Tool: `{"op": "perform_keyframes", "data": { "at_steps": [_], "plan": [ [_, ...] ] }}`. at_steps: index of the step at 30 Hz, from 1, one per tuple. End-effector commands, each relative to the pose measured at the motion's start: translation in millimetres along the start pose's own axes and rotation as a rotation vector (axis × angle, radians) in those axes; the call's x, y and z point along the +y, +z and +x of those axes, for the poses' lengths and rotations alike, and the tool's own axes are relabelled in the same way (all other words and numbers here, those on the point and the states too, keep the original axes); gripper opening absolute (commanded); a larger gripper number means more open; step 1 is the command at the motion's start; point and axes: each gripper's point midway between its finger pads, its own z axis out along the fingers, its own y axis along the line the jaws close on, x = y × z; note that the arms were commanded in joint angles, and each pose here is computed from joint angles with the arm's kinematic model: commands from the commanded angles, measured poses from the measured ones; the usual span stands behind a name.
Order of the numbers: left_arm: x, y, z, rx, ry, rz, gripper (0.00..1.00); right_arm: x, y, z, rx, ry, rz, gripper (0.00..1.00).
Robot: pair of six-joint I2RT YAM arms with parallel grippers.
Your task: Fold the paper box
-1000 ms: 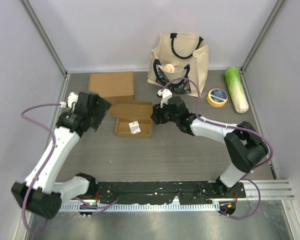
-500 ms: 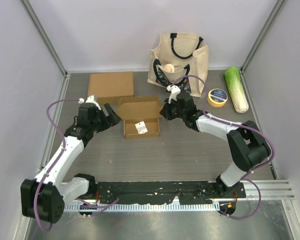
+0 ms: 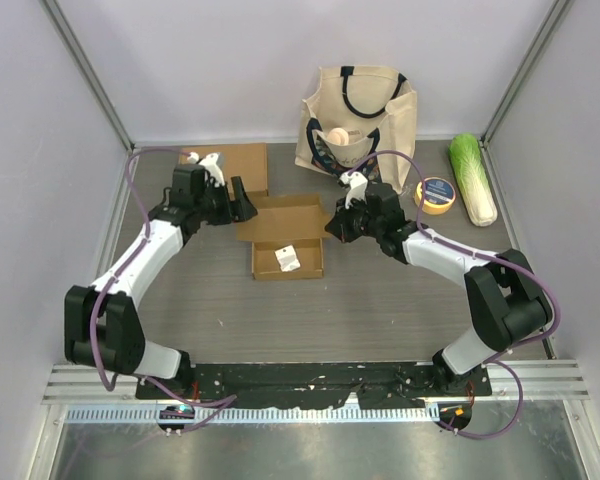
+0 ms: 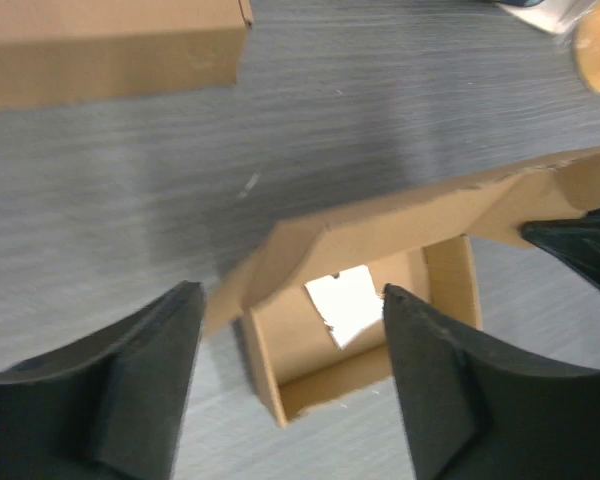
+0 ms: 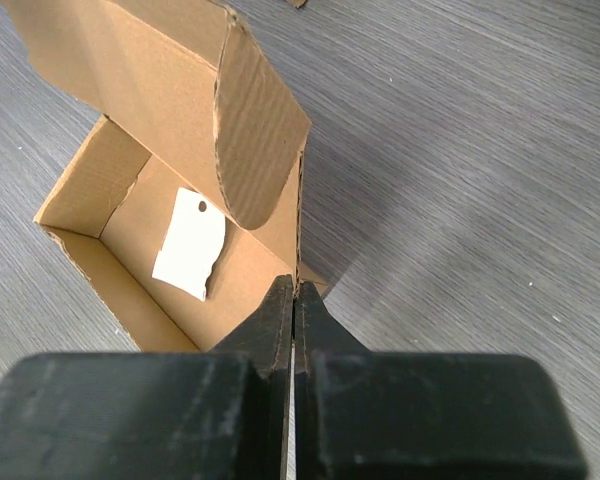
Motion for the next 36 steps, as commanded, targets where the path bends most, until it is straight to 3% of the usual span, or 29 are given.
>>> {"op": "perform_keyframes", "data": {
  "at_steps": [1, 4, 9, 13, 18, 20, 23, 34, 36],
  "plan": [
    [18.6, 8.8, -14.4, 0.042, 0.135, -0.078, 0.8, 2.7, -5.5, -18.7, -0.052, -0.047, -0.018, 0.01],
    [24.4, 13.3, -13.9, 0.065, 0.115, -0.041, 0.9, 0.9, -4.3, -19.0, -0.051, -0.047, -0.019, 0.01],
    [7.6, 20.5, -13.6, 0.049, 0.085, 0.091, 0.89, 0.7, -3.7, -18.3, -0.053, -0.039, -0.021, 0.01],
    [-5.9, 21.5, -7.8, 0.05, 0.021, 0.167, 0.76, -1.3, -4.1, -22.0, -0.067, -0.004, 0.012, 0.01],
    [-15.7, 23.6, 2.3, 0.069, -0.021, 0.195, 0.64, 5.8, -11.7, -27.4, -0.103, 0.024, 0.05, 0.13],
    [-17.3, 22.1, 4.5, 0.076, -0.037, 0.184, 0.62, 10.3, -13.2, -29.2, -0.11, 0.027, 0.048, 0.2],
    [-16.5, 17.7, 5.5, 0.059, -0.031, 0.148, 0.57, 20.6, -11.1, -28.9, -0.103, 0.018, 0.035, 0.23],
    [-22.0, 6.7, 18.1, 0.022, 0.032, 0.035, 0.48, 50.7, 2.4, -23.2, -0.071, 0.007, 0.02, 0.27],
    [-22.4, 5.6, 21.7, 0.018, 0.045, 0.017, 0.42, 51.5, 2.4, -21.4, -0.073, 0.013, 0.028, 0.28]
  ]
}}
